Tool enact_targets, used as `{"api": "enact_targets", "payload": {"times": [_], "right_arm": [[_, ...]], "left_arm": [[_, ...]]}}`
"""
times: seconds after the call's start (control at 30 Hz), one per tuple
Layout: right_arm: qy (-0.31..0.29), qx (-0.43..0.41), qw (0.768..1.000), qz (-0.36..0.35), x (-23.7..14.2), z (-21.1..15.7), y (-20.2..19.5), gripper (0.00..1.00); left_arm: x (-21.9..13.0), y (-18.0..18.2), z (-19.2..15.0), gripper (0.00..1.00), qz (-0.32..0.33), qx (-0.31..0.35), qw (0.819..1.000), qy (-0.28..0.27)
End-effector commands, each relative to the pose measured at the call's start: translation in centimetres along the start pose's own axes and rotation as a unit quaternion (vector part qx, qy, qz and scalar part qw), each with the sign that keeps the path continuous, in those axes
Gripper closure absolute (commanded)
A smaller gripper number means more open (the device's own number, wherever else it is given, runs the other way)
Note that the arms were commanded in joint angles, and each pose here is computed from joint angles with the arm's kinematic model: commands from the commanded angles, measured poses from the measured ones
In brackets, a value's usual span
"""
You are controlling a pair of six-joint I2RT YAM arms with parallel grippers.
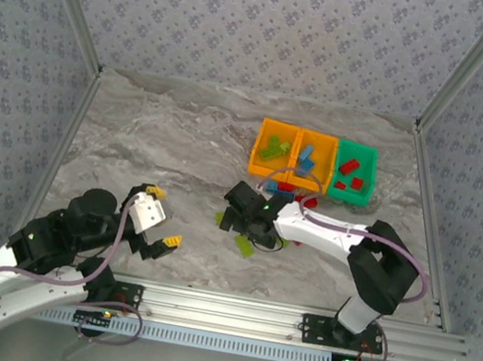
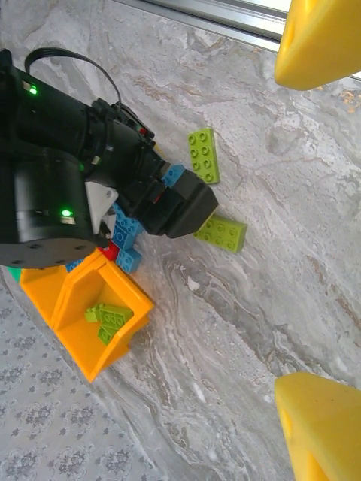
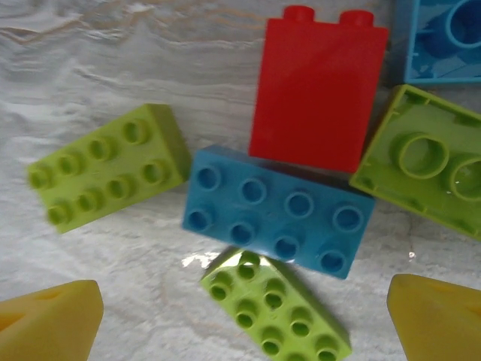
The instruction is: Sort the legos into containers by color
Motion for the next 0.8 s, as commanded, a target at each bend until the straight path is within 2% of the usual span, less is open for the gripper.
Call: {"api": "enact_targets", "payload": {"times": [0.0,0.1,0.37,0.67,0.77], "right_arm": [[-0.016,-0.013,0.999,-0.041,0.4,0.1,-1.0,0.0],[-0.025,-0.015,0.998,-0.059,0.6,0.2,-1.6,0.0],[-0.029,-0.014,0.999,-0.031,2.4,1.2,0.0,0.01],[-0.057,0.012,0.997,-0.05,3.6,2.4,-1.0,0.16],[-0.065,0.012,0.996,-0.058,3.6,2.6,-1.6,0.19]], "left_arm": [[-0.1,0.4,0.5,0.03,0.015,0.012,1.0,-0.019],[0.0,0.3,0.5,0.03,0.015,0.008,1.0,-0.023],[0.2,0.4,0.4,0.02,0.017,0.011,1.0,-0.024],[0.2,0.3,-0.1,0.01,0.02,0.013,0.999,-0.022],[0.3,-0.5,-0.1,0.01,0.001,0.022,0.999,-0.028]]}}
Point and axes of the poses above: each hand's point on the last joint's axis, 136 mm out from that joint toward the fingers, its own x axis out along the fingers, its own y axis along the line the jaws close on, z = x × y, the point moved 1 cm from there along -x, back along the fingers, and after that the axes turned 12 degrees about x, right-handed, at the moved point
